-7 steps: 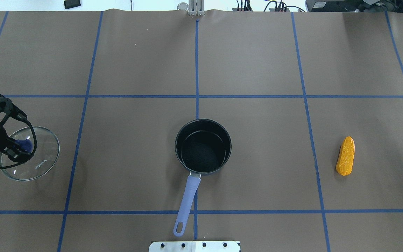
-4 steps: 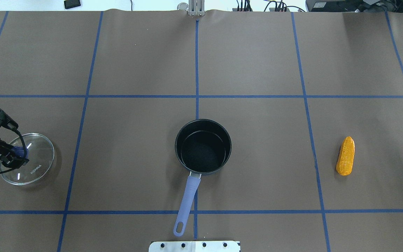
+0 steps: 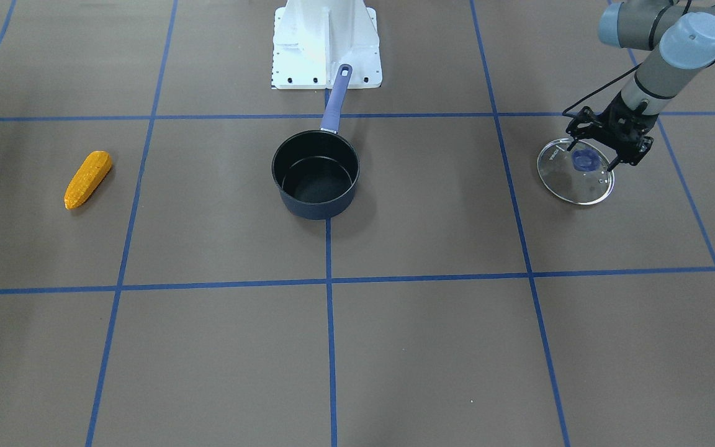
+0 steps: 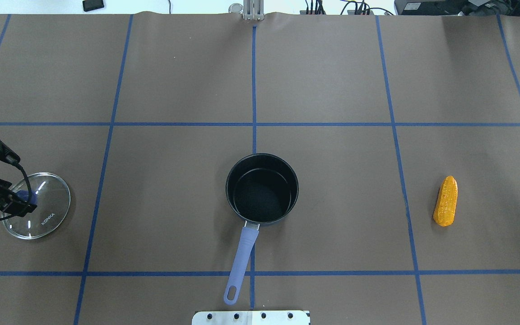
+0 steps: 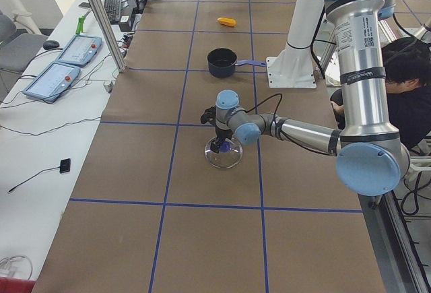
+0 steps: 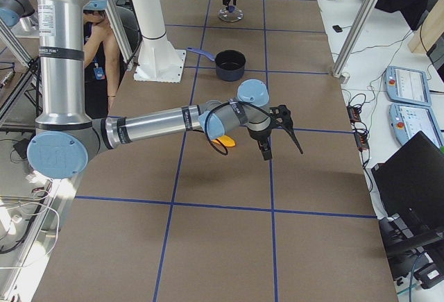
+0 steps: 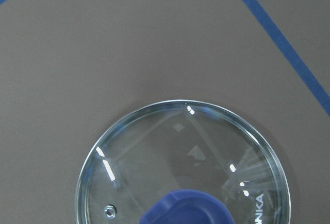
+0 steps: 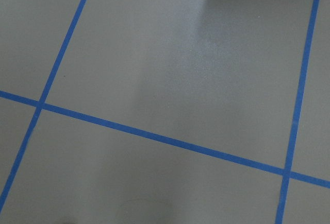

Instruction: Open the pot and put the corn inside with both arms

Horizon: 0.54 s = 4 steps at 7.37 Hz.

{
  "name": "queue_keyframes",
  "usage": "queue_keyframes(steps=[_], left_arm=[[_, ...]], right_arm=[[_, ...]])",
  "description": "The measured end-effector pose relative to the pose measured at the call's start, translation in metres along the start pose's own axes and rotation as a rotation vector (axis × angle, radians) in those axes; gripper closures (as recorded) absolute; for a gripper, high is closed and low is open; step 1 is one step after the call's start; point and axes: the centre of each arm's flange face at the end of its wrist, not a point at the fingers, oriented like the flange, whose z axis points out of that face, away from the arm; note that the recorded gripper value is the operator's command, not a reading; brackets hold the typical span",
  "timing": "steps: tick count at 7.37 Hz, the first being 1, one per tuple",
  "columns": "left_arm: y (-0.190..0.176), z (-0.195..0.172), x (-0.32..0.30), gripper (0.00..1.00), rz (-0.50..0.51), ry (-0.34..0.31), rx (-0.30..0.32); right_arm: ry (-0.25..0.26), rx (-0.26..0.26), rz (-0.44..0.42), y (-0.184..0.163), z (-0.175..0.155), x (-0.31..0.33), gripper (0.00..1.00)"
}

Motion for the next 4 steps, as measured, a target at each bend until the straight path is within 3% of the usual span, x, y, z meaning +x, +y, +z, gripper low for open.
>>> queue_keyframes(steps=[2, 4], left_arm=[[-0.012, -0.061, -0.061, 0.02, -0.136, 0.006, 0.033], [-0.006, -0.136, -0.136, 0.02, -0.182, -0.046, 0.041]], right_arm=[[-0.007, 0.007, 0.031, -0.003, -0.003, -0.005, 0.0], [-0.022, 0.011, 0.073, -0.007, -0.004, -0.022, 0.0]])
